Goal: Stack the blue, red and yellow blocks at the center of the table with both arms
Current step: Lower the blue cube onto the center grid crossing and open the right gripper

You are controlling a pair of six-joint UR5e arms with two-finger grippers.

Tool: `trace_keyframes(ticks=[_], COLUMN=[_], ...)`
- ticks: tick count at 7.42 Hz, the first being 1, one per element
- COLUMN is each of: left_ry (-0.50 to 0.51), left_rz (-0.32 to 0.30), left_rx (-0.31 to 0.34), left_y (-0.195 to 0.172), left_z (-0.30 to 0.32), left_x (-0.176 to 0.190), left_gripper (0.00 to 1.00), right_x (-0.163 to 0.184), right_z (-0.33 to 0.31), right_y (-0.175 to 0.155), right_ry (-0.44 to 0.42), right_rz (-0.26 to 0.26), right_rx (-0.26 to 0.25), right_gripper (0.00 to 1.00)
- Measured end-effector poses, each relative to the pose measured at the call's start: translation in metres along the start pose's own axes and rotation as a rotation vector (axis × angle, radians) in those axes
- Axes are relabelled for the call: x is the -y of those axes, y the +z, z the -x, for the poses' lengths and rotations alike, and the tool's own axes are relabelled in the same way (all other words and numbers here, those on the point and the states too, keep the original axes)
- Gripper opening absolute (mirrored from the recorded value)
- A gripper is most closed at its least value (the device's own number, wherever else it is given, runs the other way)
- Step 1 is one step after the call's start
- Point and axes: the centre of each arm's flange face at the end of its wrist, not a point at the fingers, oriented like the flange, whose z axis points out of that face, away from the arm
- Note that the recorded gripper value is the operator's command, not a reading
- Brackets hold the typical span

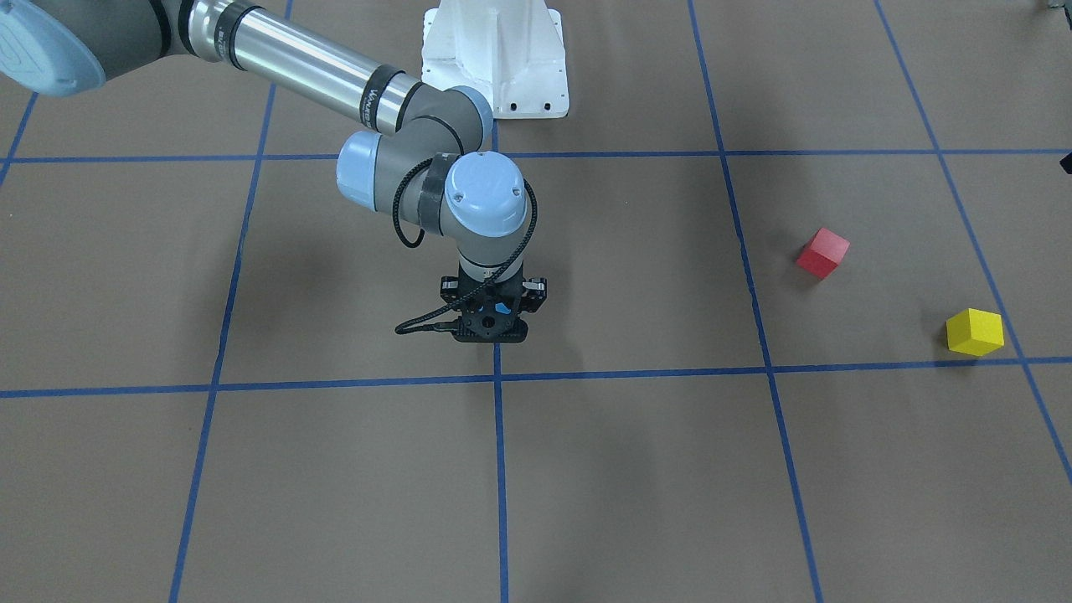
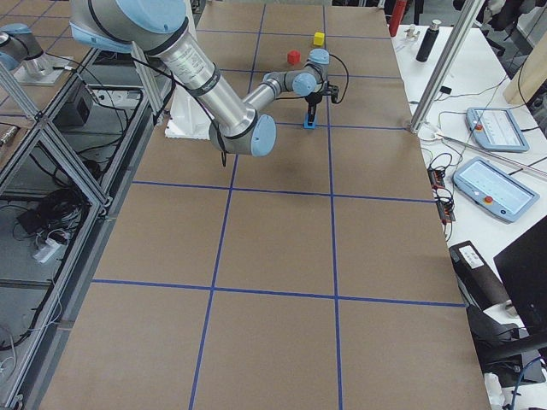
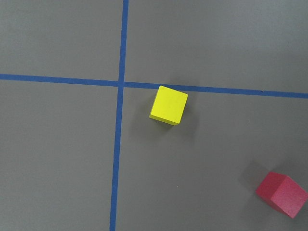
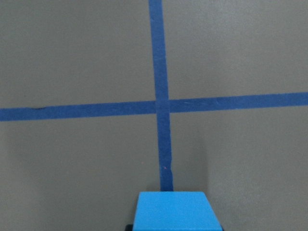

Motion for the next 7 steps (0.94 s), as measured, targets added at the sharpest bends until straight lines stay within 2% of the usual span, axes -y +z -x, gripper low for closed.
trace_keyframes(ticks=[1,2,5,7], left_ry=[0.000,0.000,-0.012,-0.041], left_rz=[0.000,0.000,0.000,0.021], left_rx=[0.000,0.000,0.000,0.002], left_y=[0.000,0.000,0.000,0.020], left_z=[0.000,0.000,0.000,-0.022], left_x=[0.000,0.000,0.000,0.003], left_gripper=[1.00,1.00,1.00,1.00], right_x=[0.000,0.000,0.000,0.002], right_z=[0.000,0.000,0.002,0.005], right_y=[0.001,0.001,0.000,-0.015], right_ry=[-0.001,-0.003,-0.011,-0.026], right_rz=[0.001,0.001,0.000,-0.007], right_rx=[-0.001,-0.002,0.000,0.022], right_gripper=[0.91,0.99,1.00,1.00])
